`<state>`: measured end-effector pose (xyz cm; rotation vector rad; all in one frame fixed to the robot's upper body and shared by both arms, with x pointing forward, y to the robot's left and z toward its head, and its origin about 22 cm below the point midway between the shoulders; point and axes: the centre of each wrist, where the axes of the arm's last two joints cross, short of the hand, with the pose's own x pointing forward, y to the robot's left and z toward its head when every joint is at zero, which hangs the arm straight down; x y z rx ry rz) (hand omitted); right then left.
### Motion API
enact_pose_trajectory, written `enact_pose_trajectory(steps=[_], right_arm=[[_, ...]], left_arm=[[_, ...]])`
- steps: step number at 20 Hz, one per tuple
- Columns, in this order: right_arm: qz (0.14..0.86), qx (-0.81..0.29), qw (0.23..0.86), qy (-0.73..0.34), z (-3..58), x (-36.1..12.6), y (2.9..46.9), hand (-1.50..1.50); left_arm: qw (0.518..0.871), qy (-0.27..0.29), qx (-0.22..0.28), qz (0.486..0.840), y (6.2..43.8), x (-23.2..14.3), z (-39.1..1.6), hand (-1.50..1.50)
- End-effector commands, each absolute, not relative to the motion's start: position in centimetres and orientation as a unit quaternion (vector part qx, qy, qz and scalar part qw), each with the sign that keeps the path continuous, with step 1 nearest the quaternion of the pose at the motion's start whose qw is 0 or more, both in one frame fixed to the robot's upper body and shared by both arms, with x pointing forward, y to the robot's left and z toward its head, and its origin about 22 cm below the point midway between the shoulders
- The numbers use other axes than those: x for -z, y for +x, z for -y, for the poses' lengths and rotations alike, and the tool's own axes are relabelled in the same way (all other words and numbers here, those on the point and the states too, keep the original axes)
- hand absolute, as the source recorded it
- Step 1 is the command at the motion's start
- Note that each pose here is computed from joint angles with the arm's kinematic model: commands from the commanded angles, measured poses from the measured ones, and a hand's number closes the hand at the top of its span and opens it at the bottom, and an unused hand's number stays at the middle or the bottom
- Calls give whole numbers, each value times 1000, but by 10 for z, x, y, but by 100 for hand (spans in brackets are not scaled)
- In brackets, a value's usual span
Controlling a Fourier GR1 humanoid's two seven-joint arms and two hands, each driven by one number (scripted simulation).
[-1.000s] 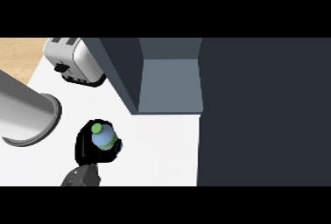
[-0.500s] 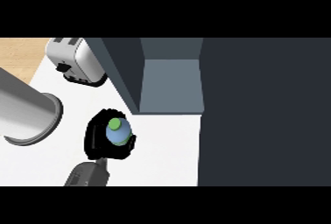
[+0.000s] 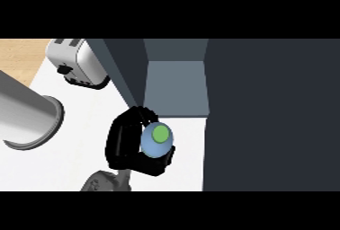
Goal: Pick up the bottled water, place it into the cabinet and close the cabinet
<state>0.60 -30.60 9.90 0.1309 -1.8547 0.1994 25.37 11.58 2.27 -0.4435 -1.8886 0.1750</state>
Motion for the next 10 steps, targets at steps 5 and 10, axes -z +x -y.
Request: enact_pose_trajectory(steps=[5, 10], right_arm=[[811, -92, 574, 67, 294, -119, 24, -150], [815, -94, 567, 70, 299, -119, 18, -150]], left_arm=[[575, -177, -58, 797, 245, -79, -57, 150], [551, -125, -68, 822, 267, -109, -31, 150]])
